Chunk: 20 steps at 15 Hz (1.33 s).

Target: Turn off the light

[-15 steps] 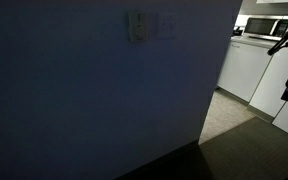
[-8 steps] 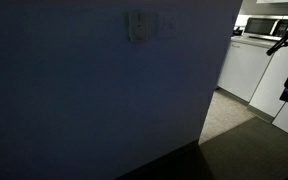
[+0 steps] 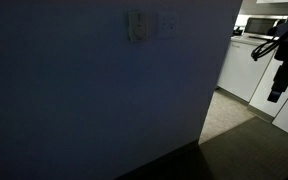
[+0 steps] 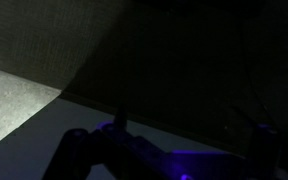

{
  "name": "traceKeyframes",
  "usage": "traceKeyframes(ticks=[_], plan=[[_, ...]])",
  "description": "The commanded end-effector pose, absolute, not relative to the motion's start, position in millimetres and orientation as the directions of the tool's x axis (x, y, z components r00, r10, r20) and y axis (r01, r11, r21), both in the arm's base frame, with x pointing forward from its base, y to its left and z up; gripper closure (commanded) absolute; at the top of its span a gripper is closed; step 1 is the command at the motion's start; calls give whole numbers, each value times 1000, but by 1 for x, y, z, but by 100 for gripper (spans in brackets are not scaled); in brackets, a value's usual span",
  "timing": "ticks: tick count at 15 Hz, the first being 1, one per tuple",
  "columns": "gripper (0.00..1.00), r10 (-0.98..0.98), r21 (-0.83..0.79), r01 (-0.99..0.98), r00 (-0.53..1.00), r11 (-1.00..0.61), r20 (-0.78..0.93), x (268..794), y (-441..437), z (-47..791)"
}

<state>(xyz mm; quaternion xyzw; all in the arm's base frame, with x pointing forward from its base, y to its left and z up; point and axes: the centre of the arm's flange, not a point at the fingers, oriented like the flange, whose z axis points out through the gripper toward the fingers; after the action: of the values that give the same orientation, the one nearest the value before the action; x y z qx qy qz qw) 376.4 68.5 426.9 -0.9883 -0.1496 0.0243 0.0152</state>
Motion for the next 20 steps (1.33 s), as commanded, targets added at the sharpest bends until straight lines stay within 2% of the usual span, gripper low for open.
traceKeyframes(ticks=[1, 8, 9, 14, 20], plan=[[0, 424, 93, 432, 901, -897, -94, 418, 88, 430], [0, 670, 278, 692, 719, -667, -182, 468, 109, 444], [0, 610, 261, 627, 778, -734, -150, 447, 107, 440], [0, 654, 271, 672, 738, -689, -167, 459, 110, 442], [0, 746, 331, 729, 659, -599, -99, 472, 111, 435]])
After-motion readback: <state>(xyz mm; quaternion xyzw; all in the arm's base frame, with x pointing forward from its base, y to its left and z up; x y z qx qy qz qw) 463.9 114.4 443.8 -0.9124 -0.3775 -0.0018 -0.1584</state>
